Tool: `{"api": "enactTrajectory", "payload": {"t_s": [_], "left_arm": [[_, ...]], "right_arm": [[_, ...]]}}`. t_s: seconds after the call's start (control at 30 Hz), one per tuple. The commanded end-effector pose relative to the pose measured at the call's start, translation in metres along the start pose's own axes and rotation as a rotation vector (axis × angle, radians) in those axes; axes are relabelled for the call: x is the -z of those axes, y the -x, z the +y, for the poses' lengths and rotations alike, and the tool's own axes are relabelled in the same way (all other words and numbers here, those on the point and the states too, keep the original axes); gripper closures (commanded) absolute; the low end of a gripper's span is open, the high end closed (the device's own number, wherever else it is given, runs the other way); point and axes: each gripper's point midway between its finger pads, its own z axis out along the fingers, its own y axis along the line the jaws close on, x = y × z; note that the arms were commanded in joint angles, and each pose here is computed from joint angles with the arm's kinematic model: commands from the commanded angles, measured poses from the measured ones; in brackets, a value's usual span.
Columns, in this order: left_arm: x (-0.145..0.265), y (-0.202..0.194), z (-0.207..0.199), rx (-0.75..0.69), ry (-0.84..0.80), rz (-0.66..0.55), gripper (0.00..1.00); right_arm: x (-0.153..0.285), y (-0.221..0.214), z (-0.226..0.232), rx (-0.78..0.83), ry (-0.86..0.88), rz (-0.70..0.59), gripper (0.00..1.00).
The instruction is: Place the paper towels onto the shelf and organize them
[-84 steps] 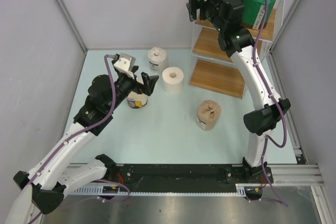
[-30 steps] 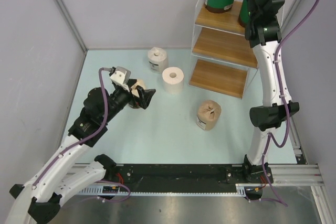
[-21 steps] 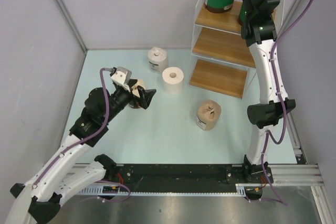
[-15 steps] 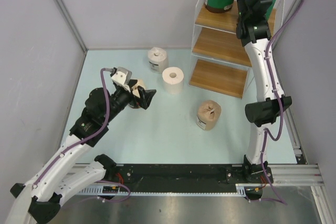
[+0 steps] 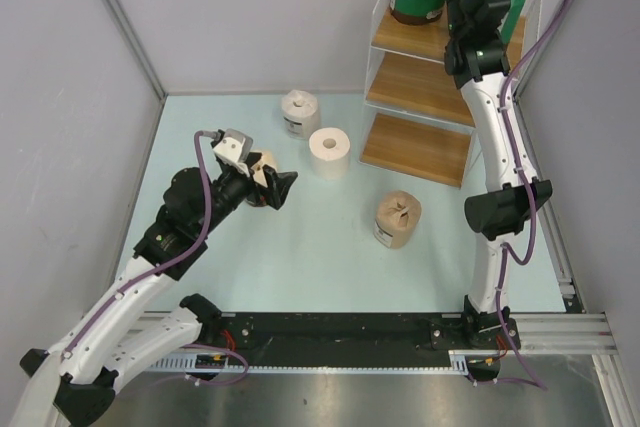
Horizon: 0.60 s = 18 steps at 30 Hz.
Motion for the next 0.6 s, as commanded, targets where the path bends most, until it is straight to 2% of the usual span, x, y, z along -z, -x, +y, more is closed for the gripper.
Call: {"api": "enactTrajectory", "payload": {"t_s": [0.0,0.33,0.43,0.57], "left_arm": [[0.000,0.006,0.004,-0.019,0.014,-0.026,0.00],[0.001,0.001,0.006,-0.019,0.021,-0.016,0.00],[0.001,0.000,0.007,-0.017,0.025,-0.015,0.00],[0.003,0.001,0.011,-0.027,0.041,-0.014,0.00]], "right_arm": [[-0.002,0.006,-0.001,0.024,-0.027,-0.036,0.27],[-0.003,-0.007,-0.001,0.038,-0.035,-0.009,0.36],[-0.003,-0.009,0.000,0.037,-0.033,-0.007,0.41],[-0.002,-0.011,0.001,0.035,-0.028,-0.002,0.53]]}}
